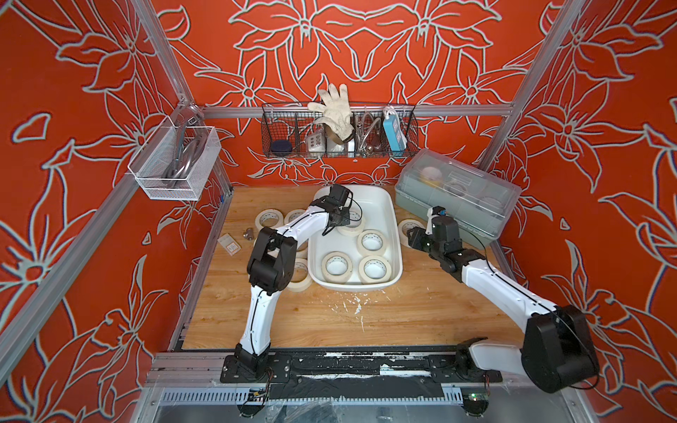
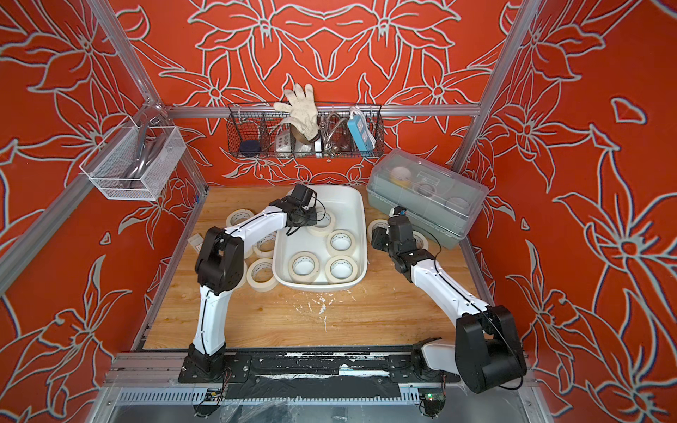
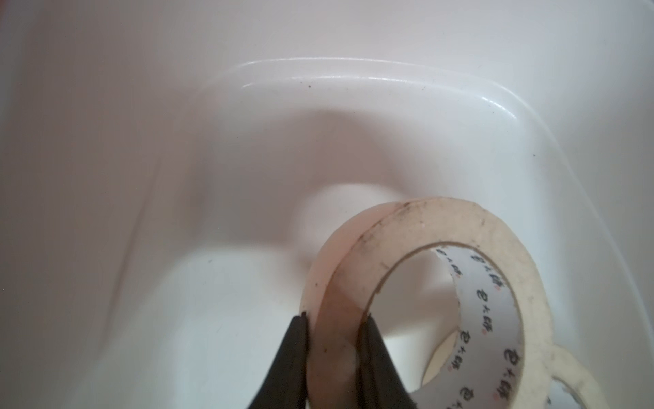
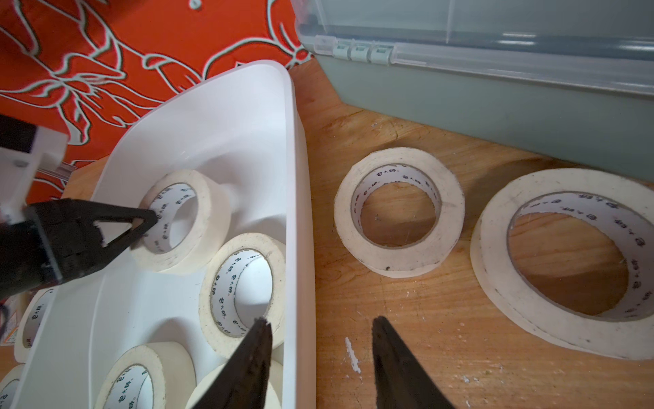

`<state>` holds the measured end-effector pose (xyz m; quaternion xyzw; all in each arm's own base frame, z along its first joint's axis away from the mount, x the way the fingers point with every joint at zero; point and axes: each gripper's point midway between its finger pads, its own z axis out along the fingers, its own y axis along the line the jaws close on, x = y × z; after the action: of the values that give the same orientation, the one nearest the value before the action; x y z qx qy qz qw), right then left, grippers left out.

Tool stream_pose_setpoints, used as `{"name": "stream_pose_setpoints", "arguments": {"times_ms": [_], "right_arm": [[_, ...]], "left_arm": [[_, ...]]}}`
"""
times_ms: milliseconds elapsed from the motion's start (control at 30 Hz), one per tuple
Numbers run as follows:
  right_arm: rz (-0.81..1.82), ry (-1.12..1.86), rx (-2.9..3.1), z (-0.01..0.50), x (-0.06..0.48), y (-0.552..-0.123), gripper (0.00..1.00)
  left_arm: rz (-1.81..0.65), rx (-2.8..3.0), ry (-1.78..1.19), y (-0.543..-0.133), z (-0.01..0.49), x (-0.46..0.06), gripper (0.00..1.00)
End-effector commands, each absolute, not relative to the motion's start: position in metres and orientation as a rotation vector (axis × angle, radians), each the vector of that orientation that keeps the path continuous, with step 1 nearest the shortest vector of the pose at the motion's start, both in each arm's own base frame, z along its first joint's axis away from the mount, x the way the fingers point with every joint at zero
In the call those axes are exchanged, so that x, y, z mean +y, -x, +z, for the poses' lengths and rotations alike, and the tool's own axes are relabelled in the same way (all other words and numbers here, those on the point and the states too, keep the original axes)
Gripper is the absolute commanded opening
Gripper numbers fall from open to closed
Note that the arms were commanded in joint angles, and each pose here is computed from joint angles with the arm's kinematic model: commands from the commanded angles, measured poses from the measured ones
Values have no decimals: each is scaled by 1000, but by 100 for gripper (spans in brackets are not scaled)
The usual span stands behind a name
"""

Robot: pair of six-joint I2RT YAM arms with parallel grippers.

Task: Take out the art tape in the storage box
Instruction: Pick up the art tape from the storage box.

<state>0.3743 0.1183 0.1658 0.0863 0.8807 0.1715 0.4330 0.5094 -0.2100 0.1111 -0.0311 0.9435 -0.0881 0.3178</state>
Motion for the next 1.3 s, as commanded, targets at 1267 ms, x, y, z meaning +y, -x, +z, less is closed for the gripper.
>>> {"name": "stream_pose_setpoints", "arguments": {"times_ms": [1267], "right_arm": [[337,356,2347,194,293,-359,64]], "left_arm": [[-316,2102,-95,-407,203,-207,8]]}}
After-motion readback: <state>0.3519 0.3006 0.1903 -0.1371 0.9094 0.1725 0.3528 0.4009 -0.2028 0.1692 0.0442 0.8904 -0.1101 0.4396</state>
